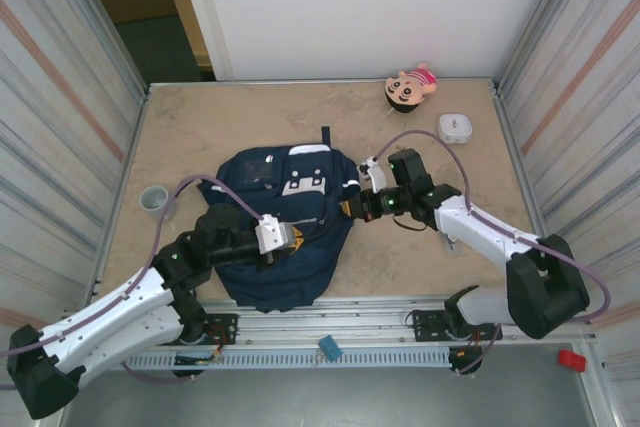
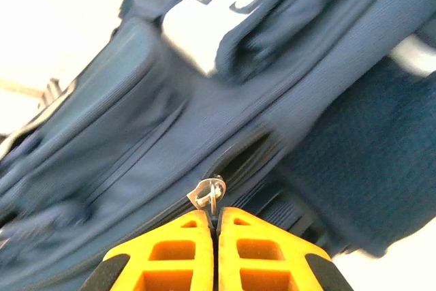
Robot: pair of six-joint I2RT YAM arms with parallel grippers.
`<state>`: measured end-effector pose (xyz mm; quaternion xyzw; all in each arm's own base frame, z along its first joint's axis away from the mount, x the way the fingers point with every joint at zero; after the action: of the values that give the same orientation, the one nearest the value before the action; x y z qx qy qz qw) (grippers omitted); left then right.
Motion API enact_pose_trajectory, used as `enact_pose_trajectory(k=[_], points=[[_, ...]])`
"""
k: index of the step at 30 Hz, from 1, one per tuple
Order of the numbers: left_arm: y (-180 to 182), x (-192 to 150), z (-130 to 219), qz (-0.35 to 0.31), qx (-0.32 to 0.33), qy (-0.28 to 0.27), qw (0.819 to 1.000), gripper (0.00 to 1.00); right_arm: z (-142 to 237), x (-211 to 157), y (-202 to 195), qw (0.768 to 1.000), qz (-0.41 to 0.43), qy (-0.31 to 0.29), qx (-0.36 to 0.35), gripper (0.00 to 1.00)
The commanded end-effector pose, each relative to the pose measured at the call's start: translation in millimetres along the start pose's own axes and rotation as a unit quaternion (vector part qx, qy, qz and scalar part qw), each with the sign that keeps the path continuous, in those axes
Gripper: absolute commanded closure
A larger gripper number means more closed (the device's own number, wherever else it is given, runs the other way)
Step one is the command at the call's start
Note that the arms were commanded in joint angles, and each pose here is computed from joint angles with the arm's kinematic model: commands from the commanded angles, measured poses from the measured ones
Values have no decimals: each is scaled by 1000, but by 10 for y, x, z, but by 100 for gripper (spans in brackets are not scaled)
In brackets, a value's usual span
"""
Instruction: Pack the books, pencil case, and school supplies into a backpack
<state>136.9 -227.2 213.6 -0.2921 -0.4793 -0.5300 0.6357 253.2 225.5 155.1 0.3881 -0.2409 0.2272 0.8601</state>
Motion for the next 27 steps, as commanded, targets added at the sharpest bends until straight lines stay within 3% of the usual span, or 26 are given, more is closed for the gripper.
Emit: enact_pose_trajectory(k=[1,8,12,13,14,16,17,20,27], points=[[-110,384,142,-32,-43,-60,997,100,97,361,-504,991,-54,-61,-107,100],[-130,443,130,-37,-56,-70,995,100,-25,518,-938,975,-105,-73,-179,100],[-89,388,71,-30,-48,-56,997,98,-64,604,-938,978,-114,-86,-154,100],[-51,370,55,-26,-36,-51,998,89,-64,621,-892,979,-111,-89,-143,100],[0,360,47,-18,-19,-45,999,73,-40,636,-850,980,-109,-93,-139,94],[124,328,50,-3,24,-31,999,48,57,637,-817,977,-109,-106,-148,77],[194,299,62,5,50,-21,999,41,127,634,-792,976,-109,-113,-152,68],[293,211,122,16,90,16,996,29,312,583,-657,975,-106,-127,-146,53],[335,-98,155,-9,95,145,985,22,452,270,-212,984,-83,-128,-90,48]])
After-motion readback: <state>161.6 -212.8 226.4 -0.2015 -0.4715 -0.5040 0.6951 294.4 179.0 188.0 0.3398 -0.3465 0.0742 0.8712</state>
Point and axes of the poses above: each hand's point on the last joint's axis, 136 mm out from that joint toward the fingers, its own z axis back along the fingers, its own y axis along the line the jaws close on, x = y × z, the point moved 3 cm from there along z, back along the fingers, and after that the axes turned 5 degrees about z, right-handed, at the moved point
